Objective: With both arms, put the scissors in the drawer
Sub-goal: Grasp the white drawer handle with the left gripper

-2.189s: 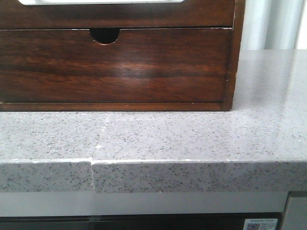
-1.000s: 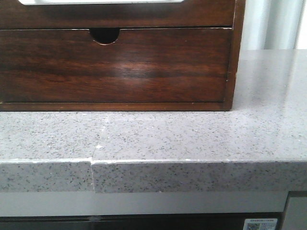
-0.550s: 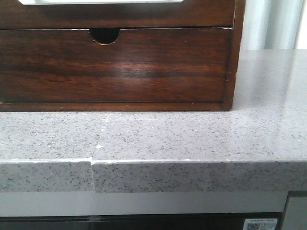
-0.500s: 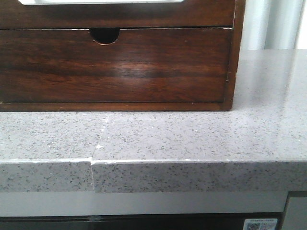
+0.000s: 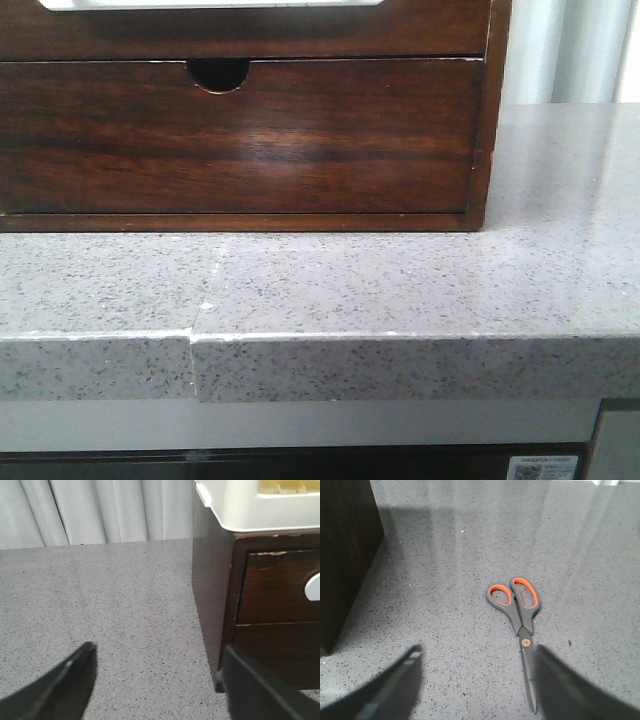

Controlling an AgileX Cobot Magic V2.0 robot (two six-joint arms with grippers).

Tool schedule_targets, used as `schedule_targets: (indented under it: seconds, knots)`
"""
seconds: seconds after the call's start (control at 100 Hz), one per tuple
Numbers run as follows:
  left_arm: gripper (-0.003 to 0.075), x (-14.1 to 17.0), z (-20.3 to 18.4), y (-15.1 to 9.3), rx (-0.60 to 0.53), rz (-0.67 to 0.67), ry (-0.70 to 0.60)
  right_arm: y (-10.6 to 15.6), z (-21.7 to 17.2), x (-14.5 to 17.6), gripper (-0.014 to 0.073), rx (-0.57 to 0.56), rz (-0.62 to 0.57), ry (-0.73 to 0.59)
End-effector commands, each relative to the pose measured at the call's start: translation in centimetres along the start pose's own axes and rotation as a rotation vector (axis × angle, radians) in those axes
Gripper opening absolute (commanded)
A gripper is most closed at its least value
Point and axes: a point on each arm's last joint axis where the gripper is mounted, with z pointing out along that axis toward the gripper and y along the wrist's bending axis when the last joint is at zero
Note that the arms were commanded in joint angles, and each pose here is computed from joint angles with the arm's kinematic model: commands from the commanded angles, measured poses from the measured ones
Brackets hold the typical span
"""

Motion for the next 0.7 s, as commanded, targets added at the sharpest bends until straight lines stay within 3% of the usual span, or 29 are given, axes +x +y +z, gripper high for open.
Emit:
schedule_targets:
  seconds: [0.0, 0.21, 0.34, 0.41, 0.58, 0.69]
  knots:
    - [0.0564, -1.6, -0.2, 0.1, -0.007, -0.012, -0.094, 0.0, -0.4, -1.6, 0.0667, 0.003, -0.02, -0.091]
    - [0.0564, -1.6, -0.2, 0.1, -0.004, -0.015, -0.085, 0.0, -0.4, -1.6, 0.0669, 0.003, -0.02, -0.091]
    - [0.0564, -1.6, -0.2, -0.2, 0.026, -0.089, -0.1, 0.0, -0.4, -1.6, 0.0669, 0.003, -0.02, -0.091]
    - [0.0564, -1.7, -0.2, -0.4, 0.063, -0.18, -0.113, 0.0, -0.4, -1.6, 0.0669, 0.003, -0.02, -0.091]
    - [0.0564, -2.1, -0.3, -1.5, 0.217, -0.538, -0.119, 0.0, -0.4, -1.6, 0.0669, 0.0, -0.016, -0.093]
    - [0.0564, -1.9, -0.2, -1.9, 0.265, -0.675, -0.113, 0.0, -0.4, -1.6, 0.0669, 0.0, -0.016, -0.093]
